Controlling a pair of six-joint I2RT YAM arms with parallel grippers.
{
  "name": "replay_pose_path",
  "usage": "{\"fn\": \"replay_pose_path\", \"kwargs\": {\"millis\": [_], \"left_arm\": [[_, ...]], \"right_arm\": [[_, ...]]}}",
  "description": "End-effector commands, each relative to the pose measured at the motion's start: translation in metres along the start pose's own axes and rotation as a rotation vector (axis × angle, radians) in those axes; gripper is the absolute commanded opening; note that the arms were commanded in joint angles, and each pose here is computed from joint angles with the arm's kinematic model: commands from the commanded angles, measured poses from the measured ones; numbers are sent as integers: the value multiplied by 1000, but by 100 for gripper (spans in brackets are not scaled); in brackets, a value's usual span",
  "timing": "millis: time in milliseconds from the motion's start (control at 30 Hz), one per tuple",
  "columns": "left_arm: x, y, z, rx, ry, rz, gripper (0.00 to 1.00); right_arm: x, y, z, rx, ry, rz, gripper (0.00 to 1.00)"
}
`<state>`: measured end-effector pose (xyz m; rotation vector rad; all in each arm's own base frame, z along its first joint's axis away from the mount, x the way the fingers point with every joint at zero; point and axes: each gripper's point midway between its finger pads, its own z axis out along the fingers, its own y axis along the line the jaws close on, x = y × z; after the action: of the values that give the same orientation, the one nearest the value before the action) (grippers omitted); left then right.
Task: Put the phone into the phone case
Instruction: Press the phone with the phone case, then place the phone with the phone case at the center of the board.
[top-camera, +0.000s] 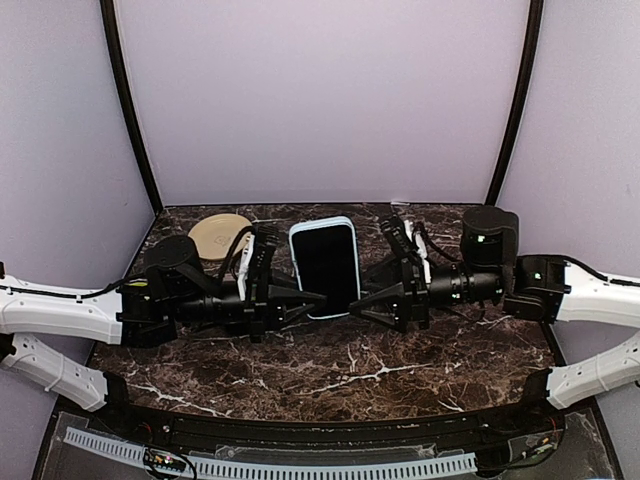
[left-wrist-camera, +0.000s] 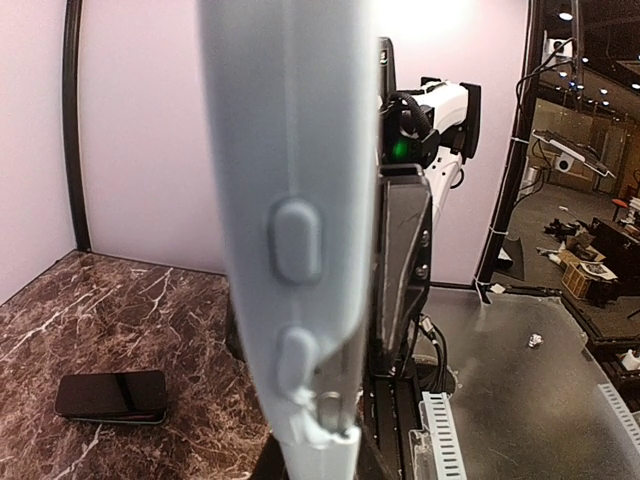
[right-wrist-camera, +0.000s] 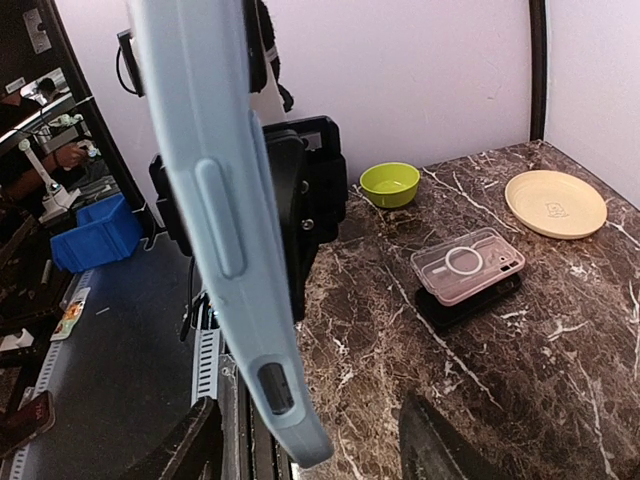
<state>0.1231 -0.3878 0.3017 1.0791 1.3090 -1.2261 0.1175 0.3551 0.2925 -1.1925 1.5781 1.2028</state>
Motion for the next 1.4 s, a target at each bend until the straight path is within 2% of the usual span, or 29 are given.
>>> {"fn": "replay_pose_path", "kwargs": {"millis": [0, 100, 267, 500, 667, 733, 767, 800, 833, 867, 933, 1033, 1167, 1367], "left_arm": [[-28, -5, -4, 3, -82, 50, 0], [-23, -4, -3, 3, -65, 36, 0], [-18, -5, -2, 13, -49, 25, 0], [-10, -7, -3, 16, -35, 10, 0], [-6, -5, -3, 4, -25, 1, 0], [-4, -2, -4, -16, -17, -6, 17], [-2, 3, -4, -46, -10, -17, 35], [1, 6, -6, -63, -5, -27, 43], [5, 14, -8, -112, 6, -36, 58], [8, 19, -11, -144, 15, -50, 69], [17, 36, -17, -250, 45, -78, 78], [35, 58, -30, -401, 121, -107, 82], [52, 72, -42, -503, 200, -132, 85], [66, 106, -69, -731, 378, -87, 93]], "right_arm": [[-40, 5, -12, 17, -99, -59, 62], [-53, 10, -11, -5, -109, -90, 59], [-64, 16, -4, -57, -114, -116, 44], [-63, 22, 6, -120, -109, -102, 1], [-59, 15, 8, -94, -104, -91, 0], [-59, 9, 8, -78, -95, -79, 0], [-58, 6, 9, -68, -86, -64, 0], [-58, 1, 8, -52, -81, -52, 0], [-57, -4, 8, -32, -75, -37, 0], [-57, -10, 7, -9, -76, -28, 0], [-50, -23, 5, 42, -50, 15, 0], [-44, -43, 0, 127, -30, 75, 0], [-37, -75, -14, 264, -2, 158, 0], [-25, -132, -44, 459, 87, 295, 0]]}}
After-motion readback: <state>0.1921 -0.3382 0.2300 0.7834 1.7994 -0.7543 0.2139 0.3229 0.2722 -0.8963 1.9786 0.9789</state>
